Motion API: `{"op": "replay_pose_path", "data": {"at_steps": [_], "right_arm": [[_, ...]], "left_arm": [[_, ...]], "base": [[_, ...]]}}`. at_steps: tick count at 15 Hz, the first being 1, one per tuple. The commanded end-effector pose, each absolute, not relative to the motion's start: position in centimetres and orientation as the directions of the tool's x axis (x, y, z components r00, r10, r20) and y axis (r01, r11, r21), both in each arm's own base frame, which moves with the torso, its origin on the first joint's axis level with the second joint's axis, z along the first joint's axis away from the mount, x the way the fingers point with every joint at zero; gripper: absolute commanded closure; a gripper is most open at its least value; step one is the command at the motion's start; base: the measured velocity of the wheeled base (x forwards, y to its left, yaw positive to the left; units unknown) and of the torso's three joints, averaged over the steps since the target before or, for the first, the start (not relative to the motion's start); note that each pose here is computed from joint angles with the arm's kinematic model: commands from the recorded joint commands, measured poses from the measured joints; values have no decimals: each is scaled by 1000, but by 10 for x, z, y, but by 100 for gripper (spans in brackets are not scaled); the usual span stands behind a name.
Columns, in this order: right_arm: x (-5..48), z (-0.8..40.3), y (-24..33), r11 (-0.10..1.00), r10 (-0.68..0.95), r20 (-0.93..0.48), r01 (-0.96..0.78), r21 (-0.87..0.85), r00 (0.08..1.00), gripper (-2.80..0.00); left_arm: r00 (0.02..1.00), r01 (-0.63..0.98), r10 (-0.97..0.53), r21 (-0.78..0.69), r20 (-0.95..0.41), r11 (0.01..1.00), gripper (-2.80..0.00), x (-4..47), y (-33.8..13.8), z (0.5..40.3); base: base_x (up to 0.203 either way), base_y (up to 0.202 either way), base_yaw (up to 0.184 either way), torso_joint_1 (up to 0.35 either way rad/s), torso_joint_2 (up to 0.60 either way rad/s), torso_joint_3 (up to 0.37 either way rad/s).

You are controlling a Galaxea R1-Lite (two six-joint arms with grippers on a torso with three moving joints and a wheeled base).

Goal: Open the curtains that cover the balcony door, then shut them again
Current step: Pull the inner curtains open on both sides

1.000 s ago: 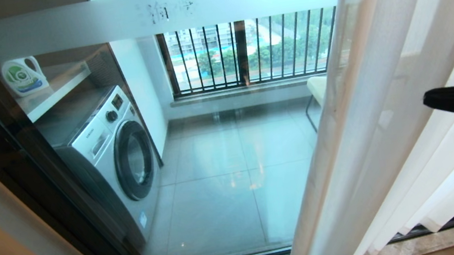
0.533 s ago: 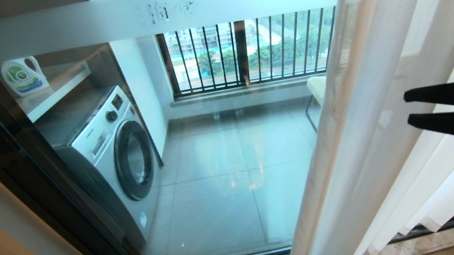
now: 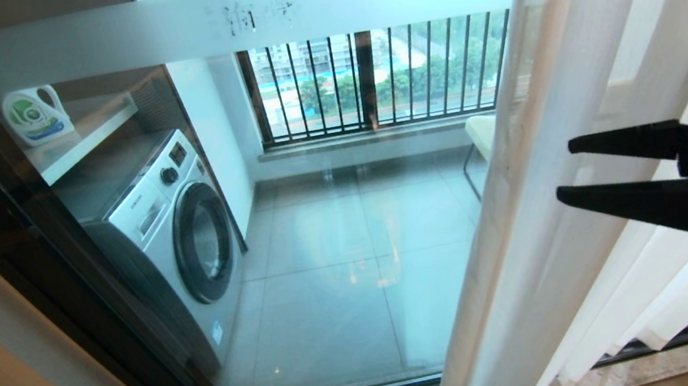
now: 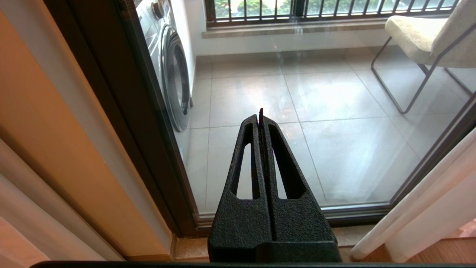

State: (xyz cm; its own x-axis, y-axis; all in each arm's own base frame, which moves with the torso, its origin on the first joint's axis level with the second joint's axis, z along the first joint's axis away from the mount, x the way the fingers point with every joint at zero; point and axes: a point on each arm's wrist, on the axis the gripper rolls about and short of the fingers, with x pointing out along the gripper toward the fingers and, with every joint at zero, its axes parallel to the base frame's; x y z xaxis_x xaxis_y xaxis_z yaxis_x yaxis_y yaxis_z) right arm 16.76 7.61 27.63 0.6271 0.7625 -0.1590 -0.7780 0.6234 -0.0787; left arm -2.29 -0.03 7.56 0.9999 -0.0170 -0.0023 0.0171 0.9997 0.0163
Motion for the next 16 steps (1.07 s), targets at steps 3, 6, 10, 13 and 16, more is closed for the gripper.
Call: {"op": "replay_pose_path", "data": {"at_steps": [3, 6, 10, 13, 16], "right_arm": [[183, 279, 93, 711, 673, -180, -695, -109, 717, -280], [190, 287, 106, 745, 638, -160, -656, -122, 754, -280], [206, 299, 113, 805, 564, -118, -576, -143, 817, -280], [213, 302, 115, 843, 508, -93, -517, -151, 856, -280], [218, 301, 123, 837, 522, -67, -525, -151, 851, -280]], "left_arm": [[1000, 17, -17, 17, -3, 1000, 0, -23, 0, 75], [1000, 17, -17, 17, -2, 1000, 0, -23, 0, 76], [1000, 17, -17, 17, -2, 1000, 0, -23, 0, 76], [1000, 17, -17, 17, -2, 1000, 0, -23, 0, 76], [1000, 17, -17, 17, -2, 1000, 0, -23, 0, 76]], "base": [[0, 0, 0, 0, 0, 0], [0, 0, 0, 0, 0, 0], [0, 0, 0, 0, 0, 0], [0, 0, 0, 0, 0, 0], [0, 0, 0, 0, 0, 0]]}}
